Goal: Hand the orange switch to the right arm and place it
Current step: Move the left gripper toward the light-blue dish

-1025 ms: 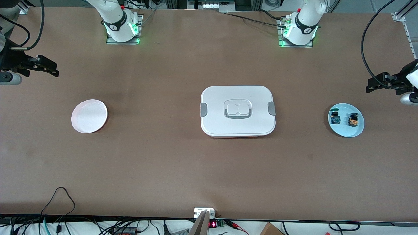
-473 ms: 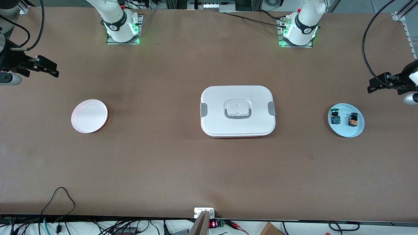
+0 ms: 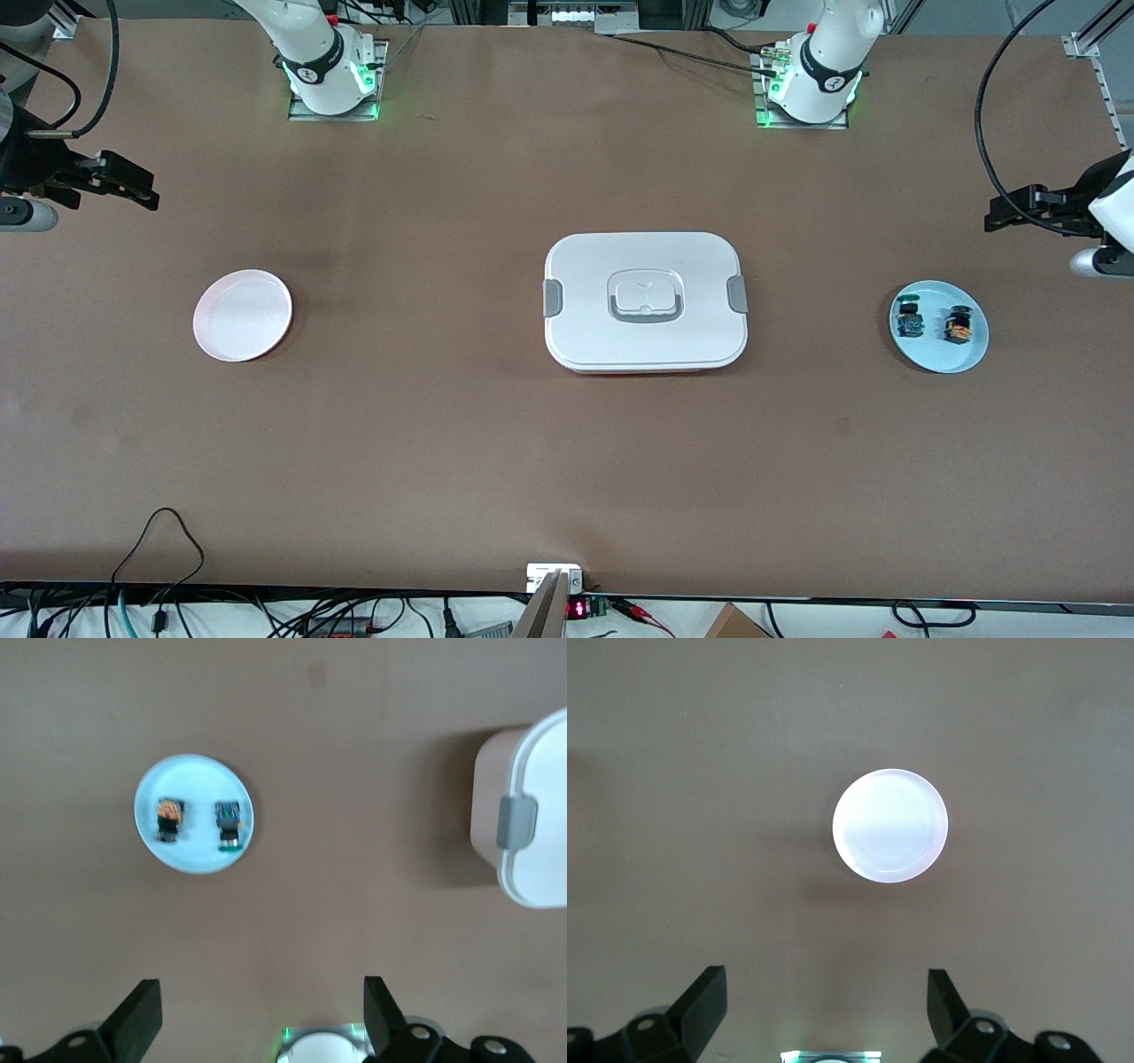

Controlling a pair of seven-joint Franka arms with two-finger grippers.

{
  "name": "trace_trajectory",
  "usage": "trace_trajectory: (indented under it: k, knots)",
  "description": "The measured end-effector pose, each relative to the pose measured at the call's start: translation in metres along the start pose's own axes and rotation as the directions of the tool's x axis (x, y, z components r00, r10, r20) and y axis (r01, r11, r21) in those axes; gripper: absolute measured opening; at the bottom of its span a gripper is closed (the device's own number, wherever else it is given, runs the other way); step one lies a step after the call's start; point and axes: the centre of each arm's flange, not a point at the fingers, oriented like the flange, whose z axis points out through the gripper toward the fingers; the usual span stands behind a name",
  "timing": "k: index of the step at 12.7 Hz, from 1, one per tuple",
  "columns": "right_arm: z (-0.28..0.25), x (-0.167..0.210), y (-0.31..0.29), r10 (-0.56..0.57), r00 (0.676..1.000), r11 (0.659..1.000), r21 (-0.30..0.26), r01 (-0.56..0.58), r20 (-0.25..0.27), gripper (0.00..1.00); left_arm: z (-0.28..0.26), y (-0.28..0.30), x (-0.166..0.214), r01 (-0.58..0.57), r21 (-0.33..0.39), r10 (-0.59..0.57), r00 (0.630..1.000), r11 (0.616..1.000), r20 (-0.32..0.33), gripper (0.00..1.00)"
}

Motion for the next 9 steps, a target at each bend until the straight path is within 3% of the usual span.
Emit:
trace_trajectory:
  k: [6, 7, 9]
  knots:
    - [0.001, 0.001, 0.000, 0.000, 1.000, 1.000, 0.000, 0.000, 0.002, 1.00, 0.068, -0.024, 0.002, -0.247, -0.073, 0.255, 0.956, 0.966, 0.143, 1.00]
    - [0.002, 0.001, 0.000, 0.000, 1.000, 1.000, 0.000, 0.000, 0.002, 1.00, 0.083, -0.033, 0.004, -0.297, -0.075, 0.305, 0.940, 0.952, 0.152, 1.00]
    - [0.003, 0.002, 0.000, 0.000, 1.000, 1.000, 0.000, 0.000, 0.004, 1.00, 0.117, -0.043, 0.012, -0.463, -0.048, 0.464, 0.872, 0.885, 0.156, 1.00]
